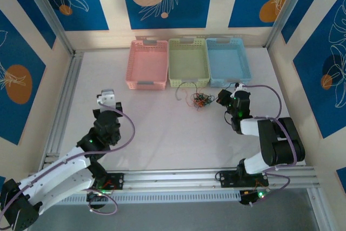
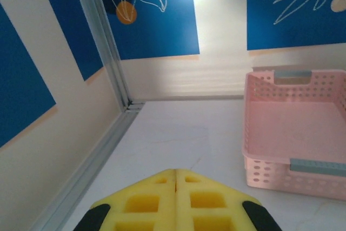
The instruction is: Untangle the cables
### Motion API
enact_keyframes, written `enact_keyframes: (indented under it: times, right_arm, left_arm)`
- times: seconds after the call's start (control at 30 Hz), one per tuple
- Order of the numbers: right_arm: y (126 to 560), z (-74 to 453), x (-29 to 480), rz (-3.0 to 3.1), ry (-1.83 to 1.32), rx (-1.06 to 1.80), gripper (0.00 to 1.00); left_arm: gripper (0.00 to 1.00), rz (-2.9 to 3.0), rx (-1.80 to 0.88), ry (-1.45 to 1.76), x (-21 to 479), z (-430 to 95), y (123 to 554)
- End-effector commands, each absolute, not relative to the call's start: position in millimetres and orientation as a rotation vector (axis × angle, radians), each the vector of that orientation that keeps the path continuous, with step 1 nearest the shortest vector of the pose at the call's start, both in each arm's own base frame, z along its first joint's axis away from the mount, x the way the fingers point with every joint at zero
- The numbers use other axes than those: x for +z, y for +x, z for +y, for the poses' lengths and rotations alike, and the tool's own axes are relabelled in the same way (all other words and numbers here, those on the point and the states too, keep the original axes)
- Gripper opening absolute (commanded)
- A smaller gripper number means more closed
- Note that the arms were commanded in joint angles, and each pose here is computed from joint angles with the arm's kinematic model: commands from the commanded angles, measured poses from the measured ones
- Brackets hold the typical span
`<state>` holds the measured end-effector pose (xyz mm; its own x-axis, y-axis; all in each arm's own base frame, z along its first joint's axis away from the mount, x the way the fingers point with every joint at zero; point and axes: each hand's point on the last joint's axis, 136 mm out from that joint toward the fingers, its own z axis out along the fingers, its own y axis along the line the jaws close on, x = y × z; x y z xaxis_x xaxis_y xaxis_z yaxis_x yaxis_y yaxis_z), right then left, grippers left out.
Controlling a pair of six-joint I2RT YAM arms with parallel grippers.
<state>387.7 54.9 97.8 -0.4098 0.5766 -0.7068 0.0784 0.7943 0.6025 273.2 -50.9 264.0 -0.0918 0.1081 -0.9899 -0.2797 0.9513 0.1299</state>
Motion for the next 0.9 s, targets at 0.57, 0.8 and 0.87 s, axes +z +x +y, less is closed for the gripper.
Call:
enact_keyframes:
  times: [0.57,0.8,0.87]
  right_arm:
    - [332,233,189,1.68,-0.569,1.34,0.0]
    - [325,252,189,1.697,-0.667,1.468,0.0]
    - [318,258,191,1.677,-0.724,1.516,0.0]
  left_arm:
    - [0.6,1.769,-0.422,0.735,218,-243,263]
    - [0.78,1.804,-0.524,0.839,204,-266,254]
    - [0.81,1.824,-0.543,0.87,198,-272,252]
